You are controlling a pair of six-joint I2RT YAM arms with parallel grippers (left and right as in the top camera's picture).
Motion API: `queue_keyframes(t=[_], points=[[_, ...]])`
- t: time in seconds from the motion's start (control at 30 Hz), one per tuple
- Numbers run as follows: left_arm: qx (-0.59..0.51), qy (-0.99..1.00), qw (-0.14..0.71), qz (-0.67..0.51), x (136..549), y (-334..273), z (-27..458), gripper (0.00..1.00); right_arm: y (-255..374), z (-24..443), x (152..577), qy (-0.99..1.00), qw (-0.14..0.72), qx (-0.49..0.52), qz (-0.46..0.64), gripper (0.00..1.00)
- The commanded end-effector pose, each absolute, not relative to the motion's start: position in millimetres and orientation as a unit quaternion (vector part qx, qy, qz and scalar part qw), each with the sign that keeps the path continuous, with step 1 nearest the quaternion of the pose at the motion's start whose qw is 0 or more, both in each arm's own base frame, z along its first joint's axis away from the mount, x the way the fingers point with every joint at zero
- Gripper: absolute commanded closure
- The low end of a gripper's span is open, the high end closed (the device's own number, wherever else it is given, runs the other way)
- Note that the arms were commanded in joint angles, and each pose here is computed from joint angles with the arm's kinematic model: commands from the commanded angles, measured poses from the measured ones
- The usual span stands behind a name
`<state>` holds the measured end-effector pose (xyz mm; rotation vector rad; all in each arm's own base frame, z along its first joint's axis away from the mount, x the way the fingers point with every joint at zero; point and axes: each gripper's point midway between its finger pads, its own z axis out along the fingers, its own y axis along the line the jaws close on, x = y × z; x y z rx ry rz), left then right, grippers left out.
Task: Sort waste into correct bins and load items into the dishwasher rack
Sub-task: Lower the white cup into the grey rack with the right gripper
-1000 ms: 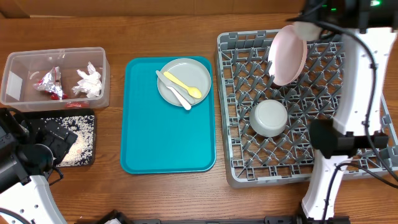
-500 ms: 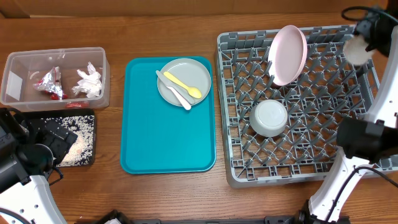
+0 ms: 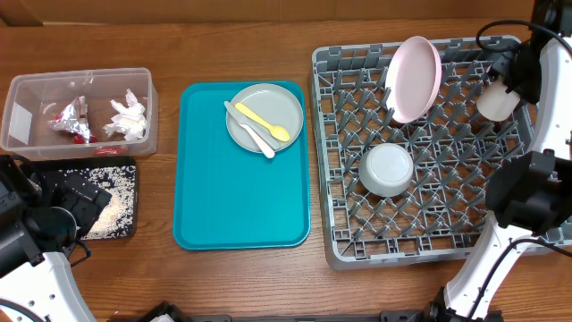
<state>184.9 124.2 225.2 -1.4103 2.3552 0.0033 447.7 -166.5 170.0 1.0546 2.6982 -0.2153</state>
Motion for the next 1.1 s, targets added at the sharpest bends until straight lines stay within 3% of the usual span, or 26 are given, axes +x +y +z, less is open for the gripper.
queue_keyframes(t=[0.0,0.2,0.37,0.83,1.07], points=[[-0.514,0.836,0.194,0.005,182.8,126.8,223.6,0.0,-174.3,167.7,443.3,0.919,0.116,0.367,-0.09,0.58],[-0.514,0.836,0.194,0.005,182.8,126.8,223.6,0.0,-171.4,159.5,440.4,0.921,0.103,0.366,-0.085,0.52],[-0.514,0.836,0.194,0.005,182.8,126.8,223.6,0.0,-170.4,158.5,439.9,0.921,0.1,0.366,-0.083,0.3],[-0.514,0.836,0.194,0.005,182.8,126.8,223.6,0.0,-163.3,161.4,442.5,0.924,0.102,0.364,-0.061,0.16],[-0.514,0.836,0.194,0.005,182.8,126.8,223.6,0.0,-145.3,211.4,445.8,0.922,0.149,0.357,-0.015,0.15]])
